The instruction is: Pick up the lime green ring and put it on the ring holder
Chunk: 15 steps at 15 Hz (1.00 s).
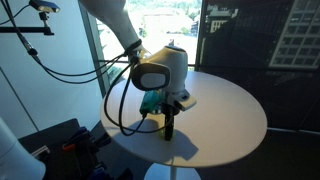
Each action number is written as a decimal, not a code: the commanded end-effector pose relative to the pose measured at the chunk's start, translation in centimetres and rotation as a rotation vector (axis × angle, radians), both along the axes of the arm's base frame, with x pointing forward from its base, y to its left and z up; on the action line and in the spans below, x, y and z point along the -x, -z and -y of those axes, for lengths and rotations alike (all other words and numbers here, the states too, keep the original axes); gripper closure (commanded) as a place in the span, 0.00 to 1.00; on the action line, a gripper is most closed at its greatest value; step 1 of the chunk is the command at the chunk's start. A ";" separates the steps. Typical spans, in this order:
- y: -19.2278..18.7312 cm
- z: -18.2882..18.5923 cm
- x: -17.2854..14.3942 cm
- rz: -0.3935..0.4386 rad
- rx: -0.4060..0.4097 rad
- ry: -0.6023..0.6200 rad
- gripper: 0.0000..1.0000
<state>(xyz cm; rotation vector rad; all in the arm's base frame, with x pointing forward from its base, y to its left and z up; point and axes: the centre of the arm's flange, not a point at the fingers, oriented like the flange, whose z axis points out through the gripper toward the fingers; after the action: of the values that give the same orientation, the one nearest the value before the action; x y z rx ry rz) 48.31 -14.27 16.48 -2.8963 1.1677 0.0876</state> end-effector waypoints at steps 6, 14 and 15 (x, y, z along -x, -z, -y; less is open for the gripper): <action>-1.8 0.4 -0.3 0.033 -0.006 0.028 0.51; -9.4 -0.7 -2.6 0.056 -0.005 -0.010 0.51; -10.6 -1.0 -2.8 0.070 -0.006 -0.016 0.51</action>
<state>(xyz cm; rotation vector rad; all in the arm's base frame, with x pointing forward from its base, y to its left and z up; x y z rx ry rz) 50.43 -14.14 23.14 -2.8860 1.1367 0.0106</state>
